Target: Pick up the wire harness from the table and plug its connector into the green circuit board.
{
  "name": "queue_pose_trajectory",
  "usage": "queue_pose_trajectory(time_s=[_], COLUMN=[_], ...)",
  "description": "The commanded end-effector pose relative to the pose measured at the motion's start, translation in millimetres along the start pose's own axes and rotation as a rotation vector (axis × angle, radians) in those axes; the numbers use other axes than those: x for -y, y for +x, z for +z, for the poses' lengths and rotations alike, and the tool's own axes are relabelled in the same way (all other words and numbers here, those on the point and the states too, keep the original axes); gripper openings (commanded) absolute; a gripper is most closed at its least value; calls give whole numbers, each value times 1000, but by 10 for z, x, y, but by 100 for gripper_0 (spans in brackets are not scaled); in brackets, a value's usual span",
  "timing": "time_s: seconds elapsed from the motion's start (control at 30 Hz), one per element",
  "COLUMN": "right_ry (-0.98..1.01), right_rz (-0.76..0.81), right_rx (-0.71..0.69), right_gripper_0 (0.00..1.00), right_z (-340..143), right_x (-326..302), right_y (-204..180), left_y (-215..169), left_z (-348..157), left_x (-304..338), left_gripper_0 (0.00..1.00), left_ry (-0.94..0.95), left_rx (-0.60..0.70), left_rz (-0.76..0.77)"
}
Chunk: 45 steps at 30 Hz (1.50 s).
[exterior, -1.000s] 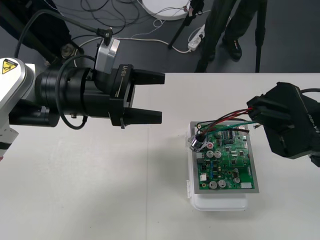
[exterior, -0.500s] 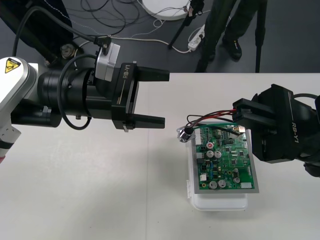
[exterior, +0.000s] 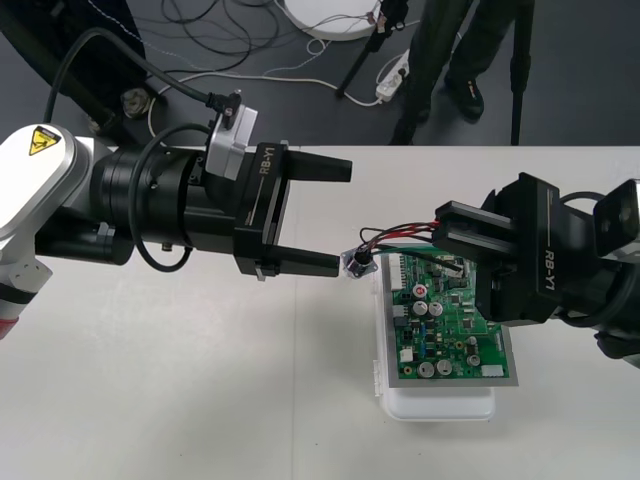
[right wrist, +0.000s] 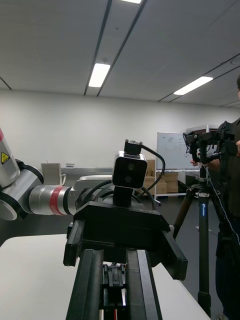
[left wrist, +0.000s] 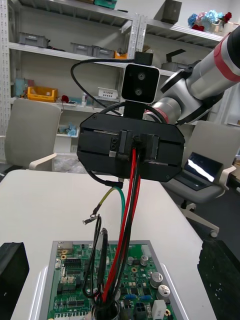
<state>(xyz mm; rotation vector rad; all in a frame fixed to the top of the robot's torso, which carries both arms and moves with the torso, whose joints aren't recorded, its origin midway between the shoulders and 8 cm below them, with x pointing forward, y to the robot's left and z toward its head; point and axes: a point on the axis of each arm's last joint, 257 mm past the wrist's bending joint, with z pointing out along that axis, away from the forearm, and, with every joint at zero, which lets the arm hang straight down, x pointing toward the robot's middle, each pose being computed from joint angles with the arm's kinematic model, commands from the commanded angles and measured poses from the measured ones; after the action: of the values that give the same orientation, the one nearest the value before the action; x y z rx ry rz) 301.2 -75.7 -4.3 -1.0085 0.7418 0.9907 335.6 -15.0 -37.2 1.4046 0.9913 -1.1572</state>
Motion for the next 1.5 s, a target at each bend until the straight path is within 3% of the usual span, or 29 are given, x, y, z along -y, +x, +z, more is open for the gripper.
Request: queue_pose_trajectory(time_s=[0.03,0.73,1.5], right_ry=[-3,20,32], right_rz=[-41,-35,-99], right_rx=[11,53,-9], right_gripper_0=[0,0,0], right_z=[174,369,663], right_x=[-44,2,195], right_y=[-145,-195,36], left_y=[-188,-275,-372], left_z=[38,49,109], left_x=[32,56,85], left_gripper_0=[100,100,100], left_ry=[26,36,49], left_rx=[-4,34,78], left_rz=[28,1,-7])
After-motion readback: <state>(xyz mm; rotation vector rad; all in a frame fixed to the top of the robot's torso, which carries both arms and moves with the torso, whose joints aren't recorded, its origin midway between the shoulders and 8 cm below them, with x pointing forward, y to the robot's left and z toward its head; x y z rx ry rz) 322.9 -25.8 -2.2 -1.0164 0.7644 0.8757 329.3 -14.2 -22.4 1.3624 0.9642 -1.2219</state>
